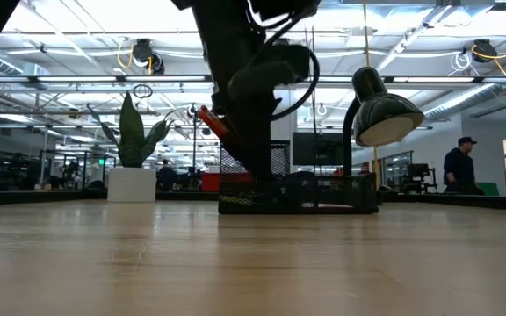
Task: Pick and place office supplies into organizer
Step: Put the black binder clip into the desk organizer
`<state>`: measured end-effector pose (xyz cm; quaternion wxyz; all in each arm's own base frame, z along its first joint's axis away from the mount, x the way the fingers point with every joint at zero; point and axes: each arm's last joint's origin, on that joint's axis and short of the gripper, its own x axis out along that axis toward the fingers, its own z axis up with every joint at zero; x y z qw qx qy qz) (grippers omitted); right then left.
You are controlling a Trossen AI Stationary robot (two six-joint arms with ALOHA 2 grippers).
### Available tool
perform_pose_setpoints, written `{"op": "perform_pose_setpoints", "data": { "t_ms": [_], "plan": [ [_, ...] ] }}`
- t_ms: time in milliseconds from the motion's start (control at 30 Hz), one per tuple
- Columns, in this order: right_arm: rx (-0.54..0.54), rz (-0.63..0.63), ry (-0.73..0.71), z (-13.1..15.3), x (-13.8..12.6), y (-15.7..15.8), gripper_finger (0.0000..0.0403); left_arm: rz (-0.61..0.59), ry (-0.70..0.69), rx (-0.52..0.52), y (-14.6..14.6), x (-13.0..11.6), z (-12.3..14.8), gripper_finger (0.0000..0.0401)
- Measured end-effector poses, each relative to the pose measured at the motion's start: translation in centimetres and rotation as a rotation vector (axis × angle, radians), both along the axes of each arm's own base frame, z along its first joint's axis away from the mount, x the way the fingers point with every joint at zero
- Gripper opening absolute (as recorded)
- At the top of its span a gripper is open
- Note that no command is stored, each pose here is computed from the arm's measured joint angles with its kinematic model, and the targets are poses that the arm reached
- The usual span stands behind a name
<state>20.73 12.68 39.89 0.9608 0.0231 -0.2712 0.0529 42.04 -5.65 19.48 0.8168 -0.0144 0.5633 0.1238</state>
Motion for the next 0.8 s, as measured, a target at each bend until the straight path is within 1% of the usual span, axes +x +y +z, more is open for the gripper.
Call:
{"op": "perform_pose_setpoints", "data": {
  "t_ms": [100,200,267,333,433,633,700,800],
  "plan": [
    [0.000,0.000,0.000,0.0,0.0,0.0,0.0109,-0.003,-0.049,0.028,-1.0,0.3,1.2,0.0086],
    [0.000,0.000,0.000,0.0,0.0,0.0,0.0109,-0.012,-0.119,0.065,-2.1,0.5,3.3,0.0086],
    [0.000,-0.001,0.000,0.0,0.0,0.0,0.0109,-0.023,-0.169,0.065,-2.9,0.9,4.8,0.0086],
    [0.001,-0.001,0.000,0.0,0.0,0.0,0.0109,-0.038,-0.188,0.058,-3.7,0.9,6.1,0.0086],
    [0.000,0.000,0.004,0.0,0.0,0.0,0.0109,-0.079,-0.245,0.040,-5.8,0.7,8.4,0.0086],
    [-0.009,0.012,0.024,0.1,-0.4,0.0,0.0109,-0.177,-0.268,0.016,-10.5,-1.2,11.8,0.0085],
    [-0.008,0.023,0.023,0.3,-0.9,0.0,0.0109,-0.173,-0.249,0.016,-11.9,-2.3,12.3,0.0085],
    [-0.023,0.050,0.039,0.5,-1.6,0.3,0.0109,-0.128,-0.228,0.005,-13.8,-3.9,12.7,0.0085]
  ]
}}
